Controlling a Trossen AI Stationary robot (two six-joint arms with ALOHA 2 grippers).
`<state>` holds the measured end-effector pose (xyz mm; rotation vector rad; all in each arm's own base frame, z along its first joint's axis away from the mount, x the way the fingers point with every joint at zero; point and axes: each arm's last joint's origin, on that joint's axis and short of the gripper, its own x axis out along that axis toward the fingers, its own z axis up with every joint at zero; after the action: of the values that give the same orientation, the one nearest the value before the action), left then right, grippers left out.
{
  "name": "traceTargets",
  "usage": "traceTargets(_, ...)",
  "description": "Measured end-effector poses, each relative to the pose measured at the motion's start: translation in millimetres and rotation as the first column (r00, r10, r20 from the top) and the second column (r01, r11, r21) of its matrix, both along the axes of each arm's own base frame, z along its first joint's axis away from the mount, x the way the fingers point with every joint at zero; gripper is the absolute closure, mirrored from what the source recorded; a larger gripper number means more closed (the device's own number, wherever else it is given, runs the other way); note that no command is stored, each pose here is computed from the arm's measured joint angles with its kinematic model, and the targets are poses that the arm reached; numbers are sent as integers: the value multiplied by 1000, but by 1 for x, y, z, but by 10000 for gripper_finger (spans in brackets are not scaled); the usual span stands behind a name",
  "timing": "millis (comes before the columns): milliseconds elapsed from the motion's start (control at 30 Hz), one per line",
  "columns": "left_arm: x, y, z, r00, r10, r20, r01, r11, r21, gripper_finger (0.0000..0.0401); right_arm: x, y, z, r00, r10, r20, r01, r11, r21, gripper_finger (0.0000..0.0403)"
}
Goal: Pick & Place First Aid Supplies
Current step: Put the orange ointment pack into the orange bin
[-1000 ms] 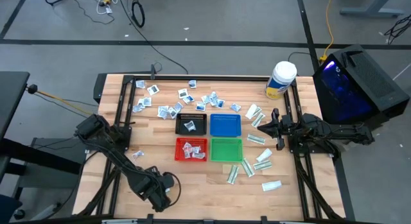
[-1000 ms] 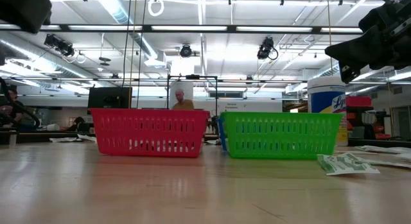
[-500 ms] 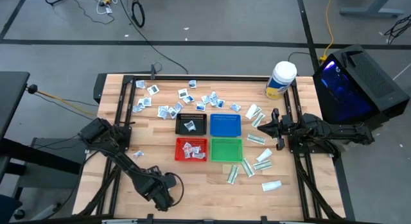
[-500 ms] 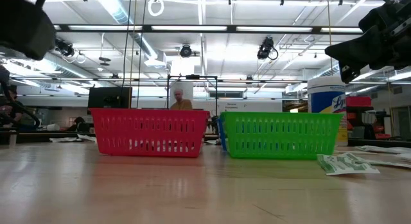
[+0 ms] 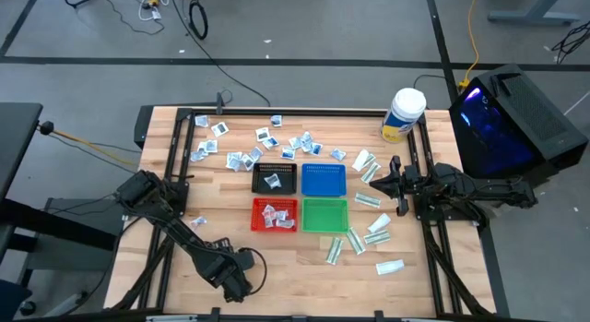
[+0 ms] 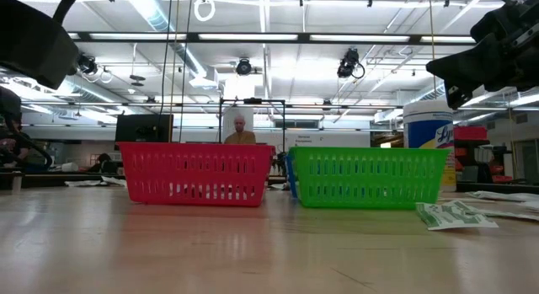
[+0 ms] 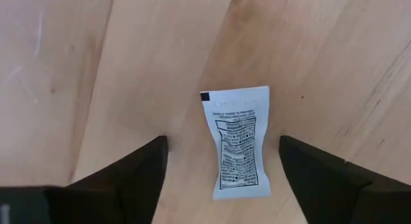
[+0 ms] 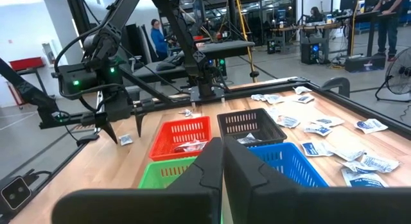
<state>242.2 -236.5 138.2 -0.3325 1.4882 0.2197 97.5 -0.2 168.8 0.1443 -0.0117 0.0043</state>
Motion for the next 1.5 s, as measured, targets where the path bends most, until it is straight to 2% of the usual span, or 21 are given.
traceTargets(533, 0, -1, -1, 1000, 0, 3, 0, 1000, -2, 233, 0, 0, 0, 1000, 0, 0, 0, 1000, 0, 385)
traceTargets(800, 1, -1, -2, 1000, 3, 6, -3, 1000, -3, 281, 0, 0, 0, 1000, 0, 0, 0, 1000, 0, 385)
traceTargets(1167, 0, -1, -1, 1000, 3, 19, -3, 1000, 6, 284, 0, 0, 0, 1000, 0, 0, 0, 1000, 0, 385)
traceTargets(1500, -2, 5, 20, 994, 8, 106, -11, 1000, 21, 282, 0, 0, 0, 1000, 0, 0, 0, 1000, 0, 385)
